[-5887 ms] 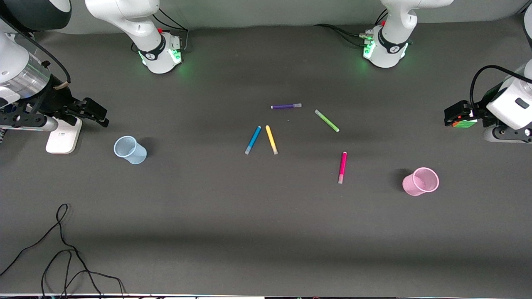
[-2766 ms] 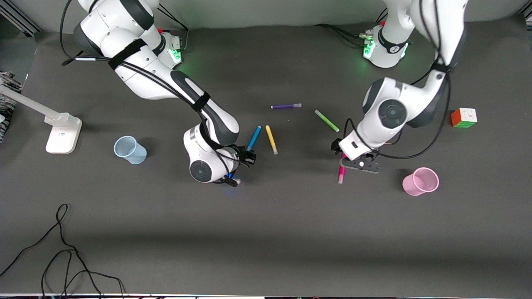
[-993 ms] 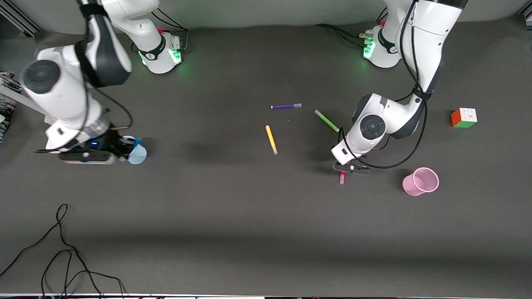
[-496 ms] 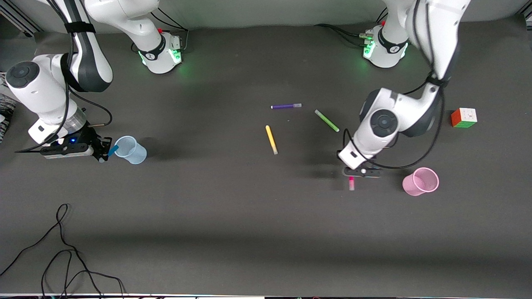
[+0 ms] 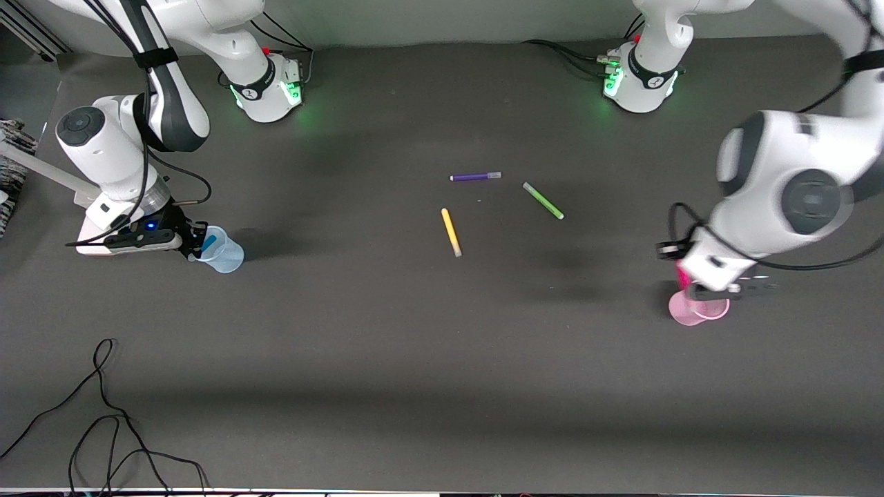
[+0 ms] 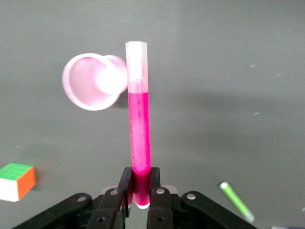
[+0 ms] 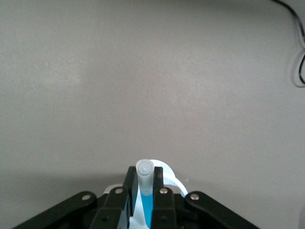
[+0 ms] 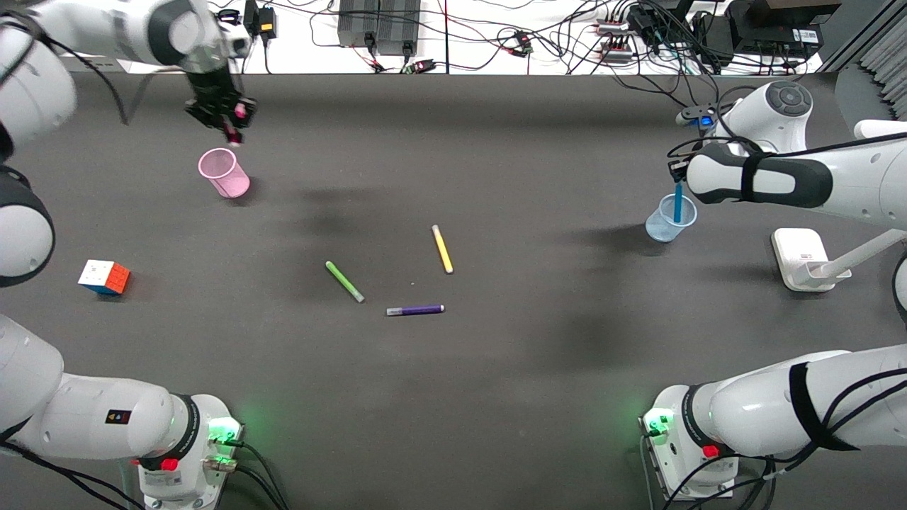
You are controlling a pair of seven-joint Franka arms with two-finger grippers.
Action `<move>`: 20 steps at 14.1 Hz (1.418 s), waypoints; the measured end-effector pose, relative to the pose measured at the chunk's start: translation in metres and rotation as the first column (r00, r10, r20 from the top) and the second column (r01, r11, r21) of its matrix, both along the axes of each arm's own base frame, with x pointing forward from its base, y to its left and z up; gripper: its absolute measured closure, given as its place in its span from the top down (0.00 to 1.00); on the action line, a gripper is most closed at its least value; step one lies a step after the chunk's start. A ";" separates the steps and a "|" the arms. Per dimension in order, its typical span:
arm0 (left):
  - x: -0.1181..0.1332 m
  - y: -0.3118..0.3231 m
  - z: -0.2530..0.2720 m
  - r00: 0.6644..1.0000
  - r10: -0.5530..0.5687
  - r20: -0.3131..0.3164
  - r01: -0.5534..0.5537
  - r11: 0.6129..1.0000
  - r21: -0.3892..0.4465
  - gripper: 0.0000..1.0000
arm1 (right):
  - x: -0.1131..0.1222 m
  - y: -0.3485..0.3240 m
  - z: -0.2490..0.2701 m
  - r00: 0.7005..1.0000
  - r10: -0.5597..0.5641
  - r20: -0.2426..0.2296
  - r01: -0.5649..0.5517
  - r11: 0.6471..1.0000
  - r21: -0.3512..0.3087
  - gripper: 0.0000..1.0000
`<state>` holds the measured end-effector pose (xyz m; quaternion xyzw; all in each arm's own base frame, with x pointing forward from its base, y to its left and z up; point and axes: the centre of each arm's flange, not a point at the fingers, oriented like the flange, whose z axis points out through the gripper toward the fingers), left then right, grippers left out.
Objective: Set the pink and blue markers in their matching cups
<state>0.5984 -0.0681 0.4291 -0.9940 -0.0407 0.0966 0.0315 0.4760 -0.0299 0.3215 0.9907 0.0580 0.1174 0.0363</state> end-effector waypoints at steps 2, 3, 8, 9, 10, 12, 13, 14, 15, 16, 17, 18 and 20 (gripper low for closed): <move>-0.001 0.047 0.004 0.998 -0.009 -0.064 0.008 1.000 -0.016 0.18 | -0.002 0.000 -0.002 1.000 -0.001 -0.005 0.001 1.000 0.000 0.22; -0.003 0.064 0.001 0.996 -0.010 -0.093 0.008 1.000 -0.024 0.18 | -0.002 0.000 -0.003 1.000 -0.001 -0.008 0.001 1.000 0.000 0.31; -0.001 0.082 -0.039 0.980 -0.007 -0.199 -0.001 0.999 -0.041 0.18 | -0.001 0.000 -0.003 1.000 -0.001 -0.008 0.001 1.000 -0.001 0.81; 0.000 0.081 -0.049 0.975 -0.010 -0.223 0.001 0.999 -0.043 0.18 | 0.001 -0.001 -0.001 1.000 -0.001 -0.006 0.001 1.000 -0.001 0.93; 0.003 0.080 -0.060 0.970 -0.012 -0.243 0.001 0.999 -0.045 0.18 | 0.003 -0.001 0.002 1.000 -0.002 -0.012 0.002 1.000 -0.003 1.00; 0.009 0.081 -0.086 0.960 -0.014 -0.280 0.001 0.999 -0.049 0.18 | 0.010 -0.001 0.011 0.999 -0.004 -0.033 0.004 1.000 -0.008 1.00; 0.013 0.082 -0.098 0.955 -0.016 -0.295 0.002 0.999 -0.048 0.18 | 0.014 -0.001 0.017 0.999 -0.005 -0.042 0.004 1.000 -0.011 1.00; 0.017 0.083 -0.109 0.951 -0.017 -0.308 0.002 0.999 -0.048 0.18 | 0.017 0.000 0.023 0.999 -0.004 -0.051 0.003 1.000 -0.013 1.00; 0.021 0.083 -0.119 0.948 -0.017 -0.319 0.001 0.999 -0.049 0.18 | 0.021 0.001 0.030 0.998 -0.004 -0.059 0.003 1.000 -0.015 1.00; 0.024 0.084 -0.126 0.944 -0.017 -0.330 0.000 0.999 -0.051 0.18 | 0.025 0.001 0.038 0.998 -0.004 -0.069 0.003 1.000 -0.018 1.00; 0.027 0.085 -0.133 0.940 -0.017 -0.342 -0.001 0.999 -0.052 0.18 | 0.029 0.003 0.048 0.997 -0.003 -0.082 0.001 1.000 -0.021 1.00; 0.028 0.085 -0.139 0.936 -0.017 -0.352 -0.002 0.999 -0.052 0.18 | 0.034 0.006 0.062 0.995 0.001 -0.099 -0.003 1.000 -0.025 1.00; 0.031 0.085 -0.146 0.934 -0.017 -0.358 -0.003 0.999 -0.054 0.18 | 0.043 0.017 0.103 0.988 0.007 -0.155 -0.012 0.999 -0.034 1.00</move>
